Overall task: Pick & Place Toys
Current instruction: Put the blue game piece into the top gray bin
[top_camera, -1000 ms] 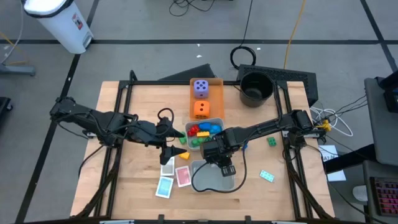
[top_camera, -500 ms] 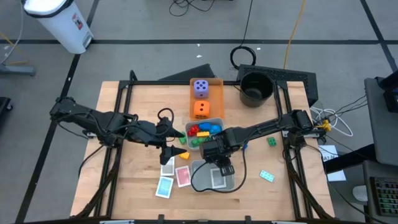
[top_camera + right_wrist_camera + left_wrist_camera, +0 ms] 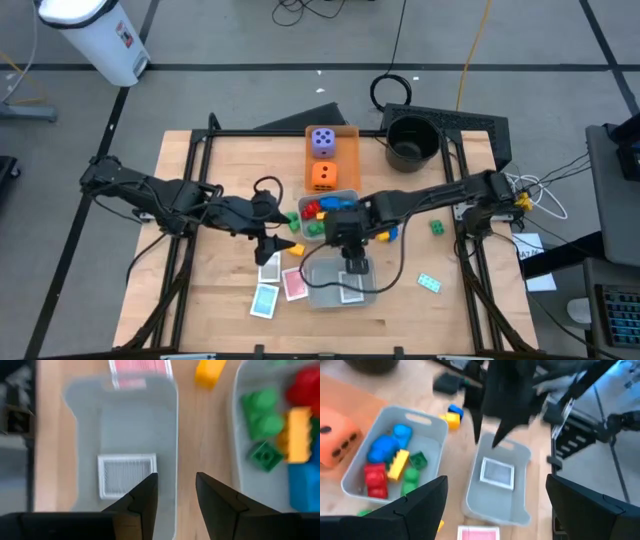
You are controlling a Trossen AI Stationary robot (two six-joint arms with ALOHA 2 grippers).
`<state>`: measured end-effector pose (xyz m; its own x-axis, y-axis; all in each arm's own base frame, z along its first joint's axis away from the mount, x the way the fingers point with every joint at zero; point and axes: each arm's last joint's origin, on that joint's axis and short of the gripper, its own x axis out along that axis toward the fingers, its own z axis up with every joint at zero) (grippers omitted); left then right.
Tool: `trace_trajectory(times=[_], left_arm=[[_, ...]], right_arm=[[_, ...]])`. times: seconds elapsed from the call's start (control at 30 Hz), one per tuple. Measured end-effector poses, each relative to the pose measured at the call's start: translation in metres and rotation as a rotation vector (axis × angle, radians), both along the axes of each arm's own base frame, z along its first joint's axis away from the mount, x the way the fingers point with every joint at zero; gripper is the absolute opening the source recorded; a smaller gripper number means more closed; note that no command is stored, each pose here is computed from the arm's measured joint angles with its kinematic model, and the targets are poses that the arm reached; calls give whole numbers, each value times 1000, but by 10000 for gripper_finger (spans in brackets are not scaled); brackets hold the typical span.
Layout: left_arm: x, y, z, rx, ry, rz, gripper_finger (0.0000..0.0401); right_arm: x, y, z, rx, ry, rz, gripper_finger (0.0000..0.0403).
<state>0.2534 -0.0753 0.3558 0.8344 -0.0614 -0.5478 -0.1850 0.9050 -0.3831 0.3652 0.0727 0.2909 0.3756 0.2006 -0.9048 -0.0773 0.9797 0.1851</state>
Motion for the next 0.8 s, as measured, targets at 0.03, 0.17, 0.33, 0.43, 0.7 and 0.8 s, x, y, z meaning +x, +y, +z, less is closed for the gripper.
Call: trace_trajectory(times=[0.03, 0.17, 0.33, 0.43, 0.7, 0.8], left_arm=[[-1, -1, -1, -6, 16, -10, 340], [-9, -6, -9, -2, 117, -20, 340], [-15, -15, -31, -35, 196, -7, 340], [-18, -22, -43, -62, 224, -2, 340], [-19, -33, -75, -123, 209, 17, 340], [-20, -35, -83, -126, 202, 39, 340]], right_arm=[[-1, -2, 7, 7, -35, -5, 125], [-7, -9, 29, -30, -154, -46, 125], [-24, -20, 45, -189, -170, -176, 125], [-35, -26, 49, -253, -136, -244, 125], [-63, -34, 58, -260, -21, -351, 125], [-74, -36, 59, -273, 47, -365, 126]])
